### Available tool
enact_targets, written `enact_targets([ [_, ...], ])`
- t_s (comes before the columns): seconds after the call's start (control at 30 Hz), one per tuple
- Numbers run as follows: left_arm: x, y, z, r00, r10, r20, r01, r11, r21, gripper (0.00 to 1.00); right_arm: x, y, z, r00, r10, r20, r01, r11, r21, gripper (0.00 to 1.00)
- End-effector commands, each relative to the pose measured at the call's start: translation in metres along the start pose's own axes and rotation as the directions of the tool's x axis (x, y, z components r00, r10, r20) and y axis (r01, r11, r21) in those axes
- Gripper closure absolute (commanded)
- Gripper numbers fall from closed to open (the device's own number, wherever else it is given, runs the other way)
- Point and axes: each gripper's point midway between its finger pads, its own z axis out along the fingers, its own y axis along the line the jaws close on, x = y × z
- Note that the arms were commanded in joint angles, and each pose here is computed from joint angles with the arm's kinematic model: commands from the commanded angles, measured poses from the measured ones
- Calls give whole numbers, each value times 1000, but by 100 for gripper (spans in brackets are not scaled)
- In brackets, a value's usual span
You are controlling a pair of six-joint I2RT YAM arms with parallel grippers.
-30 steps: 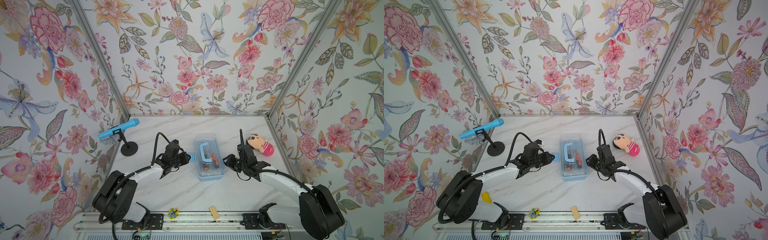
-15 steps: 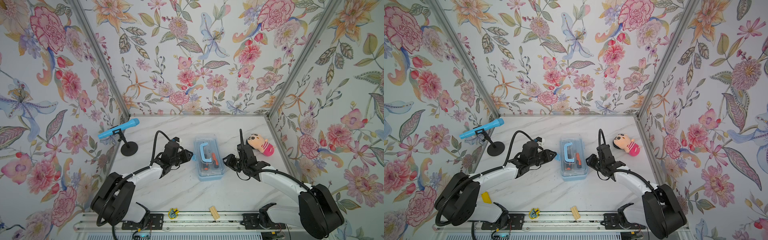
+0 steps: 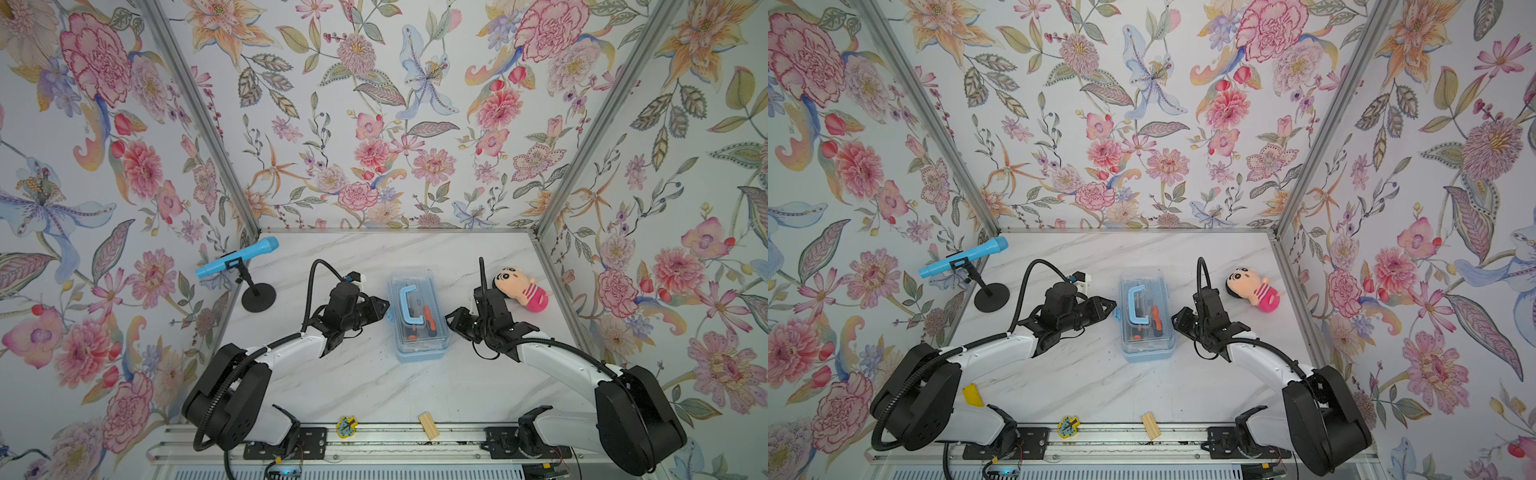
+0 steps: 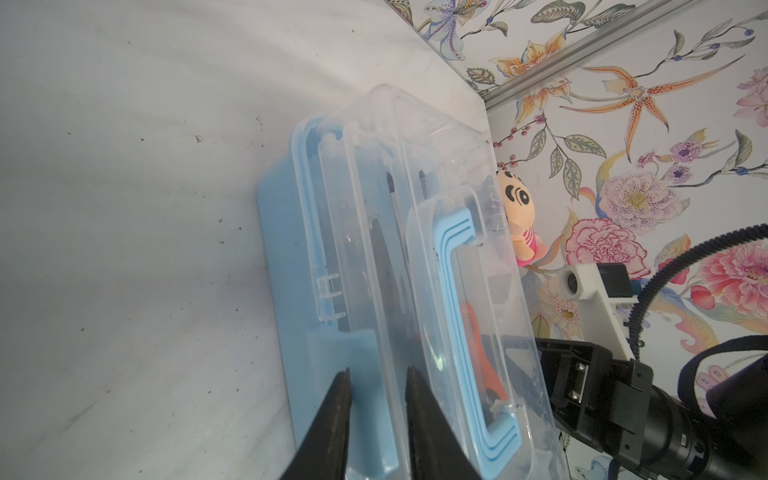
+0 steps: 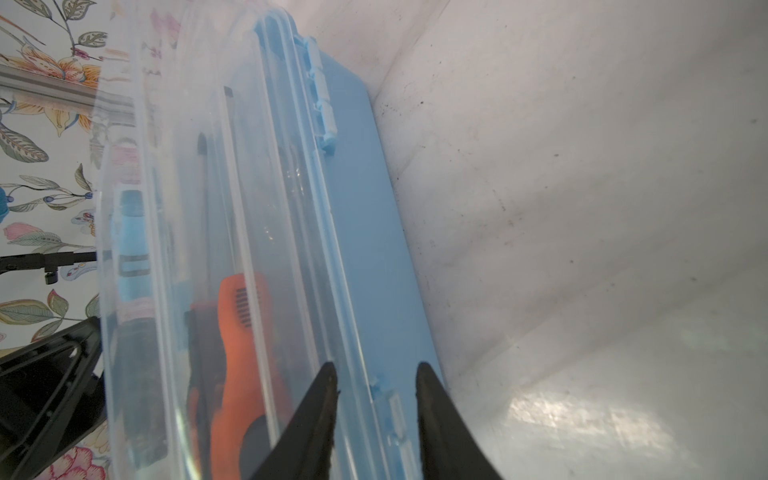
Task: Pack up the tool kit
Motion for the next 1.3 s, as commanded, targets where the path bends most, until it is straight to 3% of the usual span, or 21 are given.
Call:
enact_targets([
  [0.0,15,2,5,999,-6,-39,7,1000,11,74,12,3,4,998,-22,-56,22,1000,-13,66],
  [0.47,32,15,11,998,-33,-56,33,999,12,76,21,-1,14,995,-20,-102,19,1000,-9,67],
  [0.63,32,7,14,999,-34,-39,37,997,66,77,22,-2,17,994,-19,-106,17,1000,-13,67],
  [0.93,49,12,30,996,-2,-91,6,999,44,78,31,-6,27,990,-20,-141,17,1000,-19,69],
  [1.27,68,10,32,998,-56,-28,60,984,167,77,57,0,39,977,-27,-214,4,994,-106,69],
])
